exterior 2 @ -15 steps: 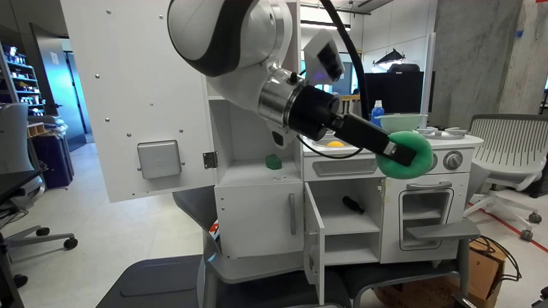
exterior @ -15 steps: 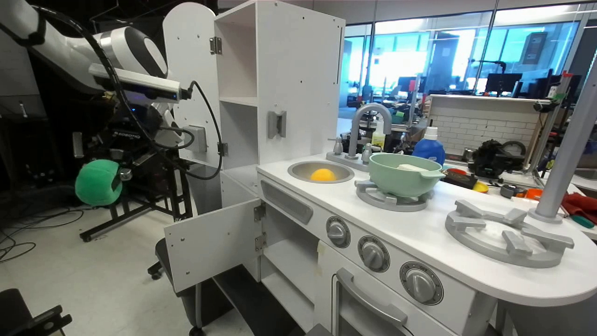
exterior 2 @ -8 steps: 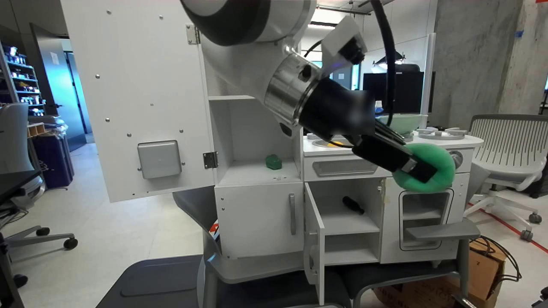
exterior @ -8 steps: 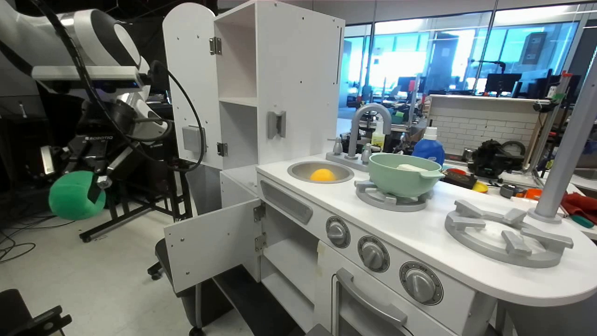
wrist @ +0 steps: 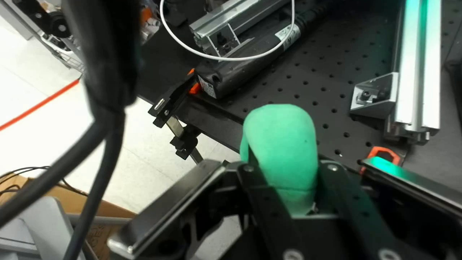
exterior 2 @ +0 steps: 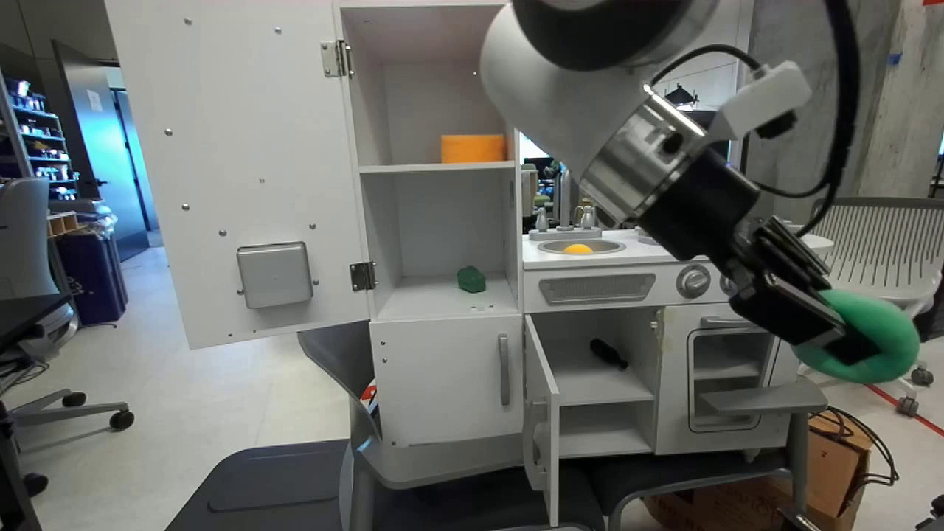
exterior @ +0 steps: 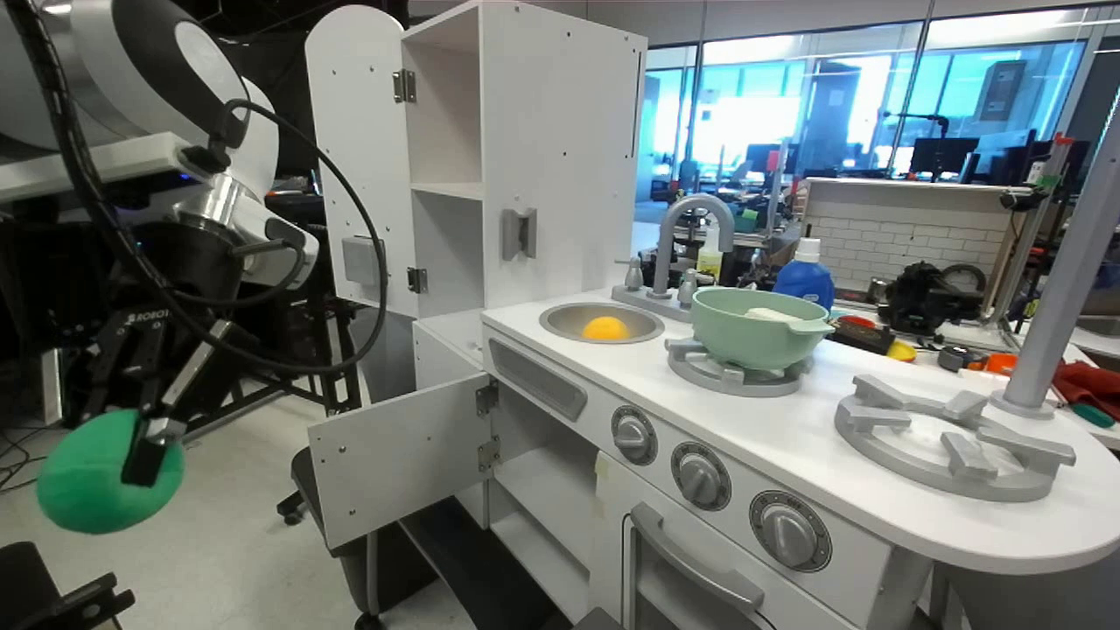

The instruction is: Open the bottom cabinet and put the green and yellow balls in the cabinet

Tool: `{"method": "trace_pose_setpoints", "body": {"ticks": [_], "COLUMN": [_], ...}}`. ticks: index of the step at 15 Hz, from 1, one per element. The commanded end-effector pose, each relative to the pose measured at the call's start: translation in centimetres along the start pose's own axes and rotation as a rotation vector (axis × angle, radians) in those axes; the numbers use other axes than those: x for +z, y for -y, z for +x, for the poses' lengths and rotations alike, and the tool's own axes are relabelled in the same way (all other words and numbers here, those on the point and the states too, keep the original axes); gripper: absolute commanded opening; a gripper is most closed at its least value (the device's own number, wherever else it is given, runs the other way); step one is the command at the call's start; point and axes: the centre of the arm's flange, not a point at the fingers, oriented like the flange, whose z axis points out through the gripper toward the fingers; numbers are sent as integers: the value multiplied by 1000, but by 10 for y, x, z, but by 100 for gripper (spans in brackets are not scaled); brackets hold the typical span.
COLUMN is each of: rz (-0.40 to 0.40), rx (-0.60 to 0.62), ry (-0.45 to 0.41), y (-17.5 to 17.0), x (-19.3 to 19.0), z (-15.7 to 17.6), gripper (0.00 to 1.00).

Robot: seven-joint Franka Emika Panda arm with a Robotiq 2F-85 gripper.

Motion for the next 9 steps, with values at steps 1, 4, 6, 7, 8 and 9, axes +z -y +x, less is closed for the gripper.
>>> {"method": "trace_pose_setpoints", "body": {"ticks": [1,4,6,7,8,9], "rz": [43,87,100,98,93,85], "rx": [133,231,299,330,355,380], "ry": [-142,-258,-345,-386,-426,-474], "y": [-39,-86,-110,-118,-123,-128], "x": [66,106,116,109,107,102], "z": [-50,-39,-21,-8,5,23], "gripper": [6,6,6,6,6,6]}}
